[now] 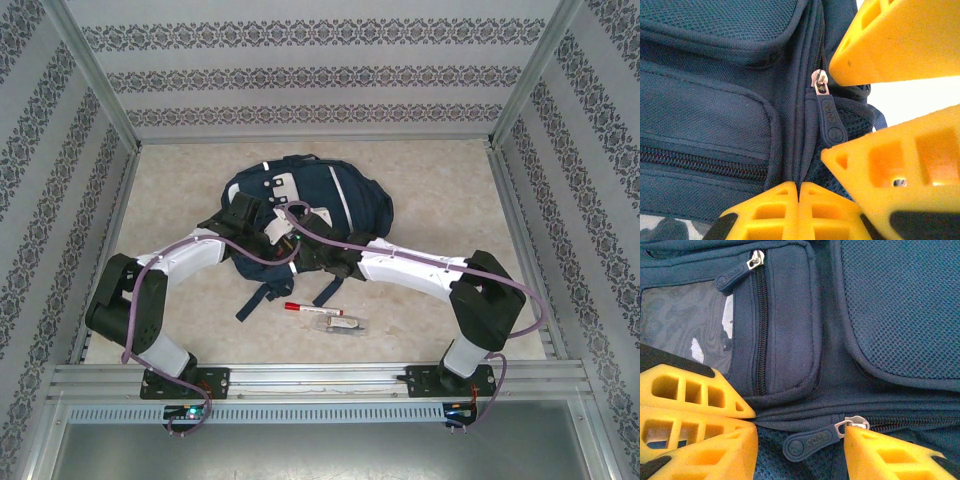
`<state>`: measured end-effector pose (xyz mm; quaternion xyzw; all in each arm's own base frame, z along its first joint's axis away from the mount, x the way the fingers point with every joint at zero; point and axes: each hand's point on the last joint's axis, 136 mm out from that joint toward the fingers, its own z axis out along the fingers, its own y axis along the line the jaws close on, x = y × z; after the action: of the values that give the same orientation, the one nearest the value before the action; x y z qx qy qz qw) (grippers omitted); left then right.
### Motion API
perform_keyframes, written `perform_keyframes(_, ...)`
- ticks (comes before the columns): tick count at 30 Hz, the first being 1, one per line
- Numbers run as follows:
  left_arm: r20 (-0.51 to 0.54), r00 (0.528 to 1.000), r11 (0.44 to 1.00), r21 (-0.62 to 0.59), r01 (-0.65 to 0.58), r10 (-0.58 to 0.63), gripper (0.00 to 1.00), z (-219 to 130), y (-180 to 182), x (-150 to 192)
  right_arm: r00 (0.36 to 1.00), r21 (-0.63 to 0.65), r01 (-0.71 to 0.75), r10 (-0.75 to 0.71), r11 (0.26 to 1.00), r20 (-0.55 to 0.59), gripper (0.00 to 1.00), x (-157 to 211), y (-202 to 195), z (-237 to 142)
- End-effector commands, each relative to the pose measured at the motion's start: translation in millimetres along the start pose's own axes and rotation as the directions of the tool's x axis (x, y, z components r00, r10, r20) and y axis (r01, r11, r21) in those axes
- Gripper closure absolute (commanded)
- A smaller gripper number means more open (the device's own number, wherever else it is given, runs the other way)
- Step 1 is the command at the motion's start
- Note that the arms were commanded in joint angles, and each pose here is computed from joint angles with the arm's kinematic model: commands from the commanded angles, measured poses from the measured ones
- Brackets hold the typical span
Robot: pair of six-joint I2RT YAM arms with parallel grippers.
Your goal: Pack books, pencil case, and school supplies into a backpack
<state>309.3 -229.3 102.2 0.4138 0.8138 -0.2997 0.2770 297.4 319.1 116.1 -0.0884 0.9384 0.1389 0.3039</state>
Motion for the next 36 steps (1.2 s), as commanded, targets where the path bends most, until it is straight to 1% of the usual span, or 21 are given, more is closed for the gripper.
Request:
perform_keyframes(1,0.141,0.990,0.996,0.086,-0.024,0.011,1.00,-12.7,-10.5,-30.0,0.999,0.031,0.032,-0.031,0.999,-0.026,0.51,6.2,-8.7,6.5)
perform_keyframes(5,0.149,0.988,0.993,0.113,0.026,-0.043,1.00,-9.8,-5.0,-28.0,0.994,-0.038,0.034,-0.038,0.999,-0.100,0.54,20.3,0.8,12.2)
perform_keyframes(9,0.146,0.987,0.989,0.137,0.049,-0.069,1.00,-9.4,-5.5,-28.1,0.988,-0.092,0.039,-0.052,0.995,-0.144,0.56,25.4,10.6,12.2)
perform_keyframes(12,0.146,0.986,0.988,0.144,0.053,-0.074,1.00,-9.0,-5.5,-26.7,0.982,-0.064,0.090,-0.099,0.994,-0.159,0.54,22.0,8.3,10.8)
perform_keyframes(14,0.141,0.986,0.987,0.146,0.063,-0.083,1.00,-9.4,-3.7,-26.4,0.976,-0.008,0.128,-0.128,0.992,-0.177,0.51,20.9,-0.6,10.7)
perform_keyframes(17,0.144,0.985,0.987,0.145,0.071,-0.092,1.00,-10.9,-2.3,-26.5,0.962,0.019,0.172,-0.163,0.985,-0.219,0.50,24.8,-7.8,10.9)
perform_keyframes(19,0.145,0.985,0.987,0.144,0.076,-0.097,1.00,-11.0,-1.5,-26.5,0.954,-0.001,0.187,-0.182,0.982,-0.239,0.53,27.9,-8.2,10.4)
perform_keyframes(22,0.146,0.983,0.985,0.146,0.089,-0.110,1.00,-11.7,2.0,-27.1,0.939,-0.064,0.183,-0.194,0.981,-0.283,0.60,35.7,-7.4,11.6)
perform_keyframes(25,0.134,0.985,0.989,0.118,0.090,-0.105,1.00,-13.9,4.5,-26.3,0.934,-0.081,0.166,-0.183,0.983,-0.308,0.61,40.5,-10.2,14.1)
perform_keyframes(28,0.119,0.991,0.998,0.037,0.052,-0.057,0.90,-22.5,9.5,-24.9,0.934,-0.070,0.169,-0.183,0.983,-0.308,0.55,41.9,-14.4,15.2)
perform_keyframes(30,0.086,0.996,1.000,-0.020,0.015,-0.013,0.81,-29.7,12.6,-20.5,0.938,-0.053,0.160,-0.169,0.986,-0.304,0.51,42.5,-18.3,16.4)
perform_keyframes(31,0.056,0.998,0.999,-0.053,-0.008,0.011,0.72,-33.7,14.5,-16.5,0.941,-0.043,0.151,-0.156,0.988,-0.302,0.50,42.8,-20.2,18.1)
perform_keyframes(32,0.028,0.999,0.996,-0.076,-0.037,0.039,0.66,-38.4,14.5,-12.2,0.944,-0.025,0.136,-0.137,0.990,-0.299,0.50,43.2,-22.7,20.3)
perform_keyframes(34,-0.011,0.995,0.990,-0.101,-0.101,0.100,0.62,-45.1,11.7,-4.1,0.952,0.002,0.108,-0.103,0.994,-0.289,0.49,43.7,-23.8,25.6)
perform_keyframes(36,-0.034,0.987,0.978,-0.136,-0.157,0.154,0.54,-49.7,12.2,3.4,0.958,0.033,0.097,-0.085,0.995,-0.274,0.49,44.4,-24.4,30.9)
